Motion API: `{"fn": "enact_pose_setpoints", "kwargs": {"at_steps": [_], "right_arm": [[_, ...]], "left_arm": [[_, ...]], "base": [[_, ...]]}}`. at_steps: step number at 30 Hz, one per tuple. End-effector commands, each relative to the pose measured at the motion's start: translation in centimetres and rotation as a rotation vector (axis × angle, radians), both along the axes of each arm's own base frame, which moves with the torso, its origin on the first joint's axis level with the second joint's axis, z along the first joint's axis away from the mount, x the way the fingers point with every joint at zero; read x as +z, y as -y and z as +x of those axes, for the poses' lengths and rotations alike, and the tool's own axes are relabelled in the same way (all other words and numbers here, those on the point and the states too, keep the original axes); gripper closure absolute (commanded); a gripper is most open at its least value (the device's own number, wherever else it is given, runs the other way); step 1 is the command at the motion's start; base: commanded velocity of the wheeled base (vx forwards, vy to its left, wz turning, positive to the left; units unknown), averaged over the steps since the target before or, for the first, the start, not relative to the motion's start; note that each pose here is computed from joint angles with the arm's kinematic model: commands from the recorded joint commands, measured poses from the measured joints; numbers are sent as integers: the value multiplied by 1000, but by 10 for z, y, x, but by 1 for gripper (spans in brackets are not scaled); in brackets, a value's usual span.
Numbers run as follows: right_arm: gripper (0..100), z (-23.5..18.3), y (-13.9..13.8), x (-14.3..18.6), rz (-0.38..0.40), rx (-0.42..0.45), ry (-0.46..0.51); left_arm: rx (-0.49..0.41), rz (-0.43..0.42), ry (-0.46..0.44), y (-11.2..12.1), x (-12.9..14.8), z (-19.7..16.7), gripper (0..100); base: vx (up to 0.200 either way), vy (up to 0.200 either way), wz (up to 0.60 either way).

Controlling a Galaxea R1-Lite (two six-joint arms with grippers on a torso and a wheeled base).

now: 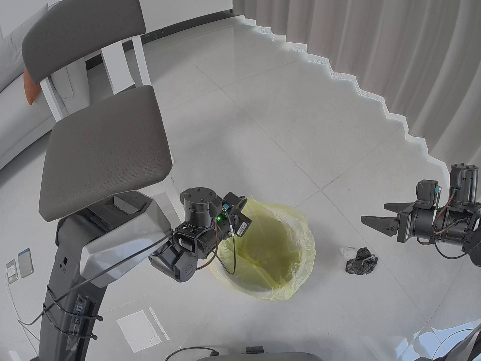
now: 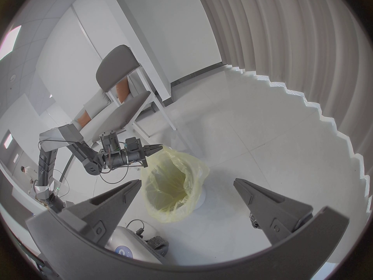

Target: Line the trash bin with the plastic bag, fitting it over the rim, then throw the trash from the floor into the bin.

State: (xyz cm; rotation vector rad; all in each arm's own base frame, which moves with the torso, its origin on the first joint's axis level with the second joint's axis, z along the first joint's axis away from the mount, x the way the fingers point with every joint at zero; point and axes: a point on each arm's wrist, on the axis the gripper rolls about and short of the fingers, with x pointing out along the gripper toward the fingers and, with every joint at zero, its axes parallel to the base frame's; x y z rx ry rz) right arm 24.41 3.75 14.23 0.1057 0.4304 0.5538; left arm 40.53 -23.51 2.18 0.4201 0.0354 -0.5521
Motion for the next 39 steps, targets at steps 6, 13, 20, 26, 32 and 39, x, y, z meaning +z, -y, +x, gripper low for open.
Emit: {"fn": "enact_pose_setpoints", "kwargs": {"at_steps": [6,13,20,26,32,39], "right_arm": [[0,0,0,0,1,1,0],[0,0,0,-1,-2,2,-3],[0,0,1,-1,-2,1,-5],[0,0,2,-1,-2,-4,-5],[0,0,2,-2,-2,-4,-6],[0,0,2,-3,-4,-3,-10]], "left_arm": [[10,-41,69,-7,41,-2,100],[26,-42,63,-12,39,3,100],[20,-59,36,0,13,15,100],[8,-61,9,11,5,21,100],[-24,-72,-42,33,-6,19,100],[-3,-60,-59,32,-18,22,100]], "base": [[0,0,0],[0,0,0],[0,0,0],[0,0,0],[0,0,0],[0,0,0]]}}
